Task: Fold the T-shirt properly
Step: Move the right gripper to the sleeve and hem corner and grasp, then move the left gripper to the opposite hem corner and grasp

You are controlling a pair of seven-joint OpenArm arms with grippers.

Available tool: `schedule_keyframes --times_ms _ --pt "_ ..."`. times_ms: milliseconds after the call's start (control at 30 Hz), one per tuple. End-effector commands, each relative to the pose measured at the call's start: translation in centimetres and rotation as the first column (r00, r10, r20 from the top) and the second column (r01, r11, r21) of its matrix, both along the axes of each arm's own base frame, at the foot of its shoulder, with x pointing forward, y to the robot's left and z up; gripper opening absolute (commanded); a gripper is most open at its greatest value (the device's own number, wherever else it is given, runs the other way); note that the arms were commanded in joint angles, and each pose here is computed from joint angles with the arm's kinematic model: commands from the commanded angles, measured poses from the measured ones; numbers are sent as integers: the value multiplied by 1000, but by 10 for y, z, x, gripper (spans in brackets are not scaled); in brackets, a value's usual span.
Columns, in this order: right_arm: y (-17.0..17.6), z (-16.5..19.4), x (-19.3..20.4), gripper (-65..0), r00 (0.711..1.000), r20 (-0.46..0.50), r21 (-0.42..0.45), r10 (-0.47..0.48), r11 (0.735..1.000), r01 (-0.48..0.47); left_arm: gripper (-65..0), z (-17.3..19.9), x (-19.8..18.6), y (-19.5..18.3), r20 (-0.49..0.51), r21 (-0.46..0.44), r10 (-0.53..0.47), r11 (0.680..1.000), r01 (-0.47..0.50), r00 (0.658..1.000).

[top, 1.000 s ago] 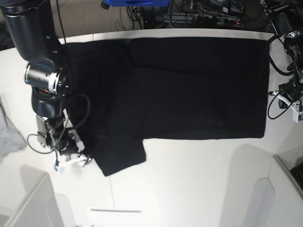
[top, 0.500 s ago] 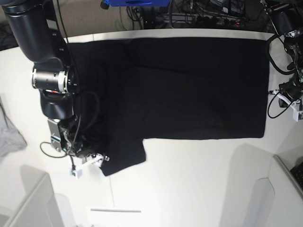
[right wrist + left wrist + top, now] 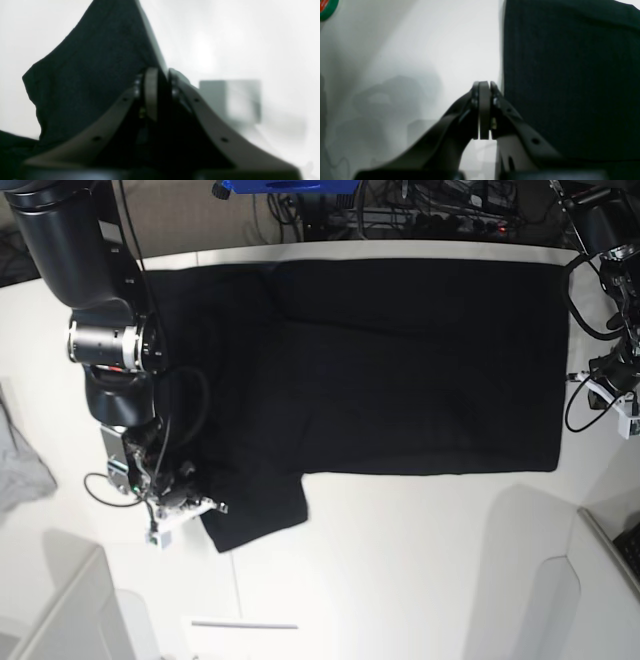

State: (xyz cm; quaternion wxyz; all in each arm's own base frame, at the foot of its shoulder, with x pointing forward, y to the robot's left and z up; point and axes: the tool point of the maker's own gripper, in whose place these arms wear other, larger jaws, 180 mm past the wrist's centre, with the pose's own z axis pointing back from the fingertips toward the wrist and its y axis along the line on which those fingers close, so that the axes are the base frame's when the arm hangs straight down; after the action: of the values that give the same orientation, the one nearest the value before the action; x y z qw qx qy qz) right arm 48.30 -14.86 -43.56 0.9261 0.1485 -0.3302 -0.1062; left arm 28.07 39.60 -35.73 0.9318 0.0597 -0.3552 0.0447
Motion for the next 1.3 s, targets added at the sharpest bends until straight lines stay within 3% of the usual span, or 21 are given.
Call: schedule_keyframes --times_ms 0,100,233,300,400,567,767,1000,1167,1267 --pt "-2 17 14 -650 1000 31 -8 1 1000 -1 -650 19 10 9 50 31 -3 1000 1 999" --pt "-2 17 14 -650 1000 31 -8 1 1000 -1 -650 25 17 9 69 29 -2 1000 0 998" --pt "-2 17 14 -650 1000 31 -8 1 1000 -1 -362 30 24 7 94 24 -1 1000 -1 996" --pt "-2 17 14 -650 1000 31 -8 1 1000 -1 -273 35 32 8 111 22 4 1000 -7 994" --pt "-2 17 14 -650 1000 31 -8 1 1000 -1 -194 33 42 14 119 -14 38 999 -36 992" --pt "-2 17 14 -650 1000 31 -8 1 1000 -1 -184 27 58 22 122 -78 88 994 -79 989" --pt "-2 17 14 -650 1000 31 -8 1 1000 -1 -184 27 76 31 210 -123 136 986 -112 968" --pt "-1 17 14 -650 999 33 -7 2 1000 -2 -183 19 93 35 196 -212 199 965 -157 960" --pt "-1 17 14 -650 999 32 -7 3 1000 -2 -184 16 115 24 143 -119 119 988 -102 983" --pt "-1 17 14 -650 999 32 -7 3 1000 -2 -184 7 127 18 155 -126 106 988 -87 982"
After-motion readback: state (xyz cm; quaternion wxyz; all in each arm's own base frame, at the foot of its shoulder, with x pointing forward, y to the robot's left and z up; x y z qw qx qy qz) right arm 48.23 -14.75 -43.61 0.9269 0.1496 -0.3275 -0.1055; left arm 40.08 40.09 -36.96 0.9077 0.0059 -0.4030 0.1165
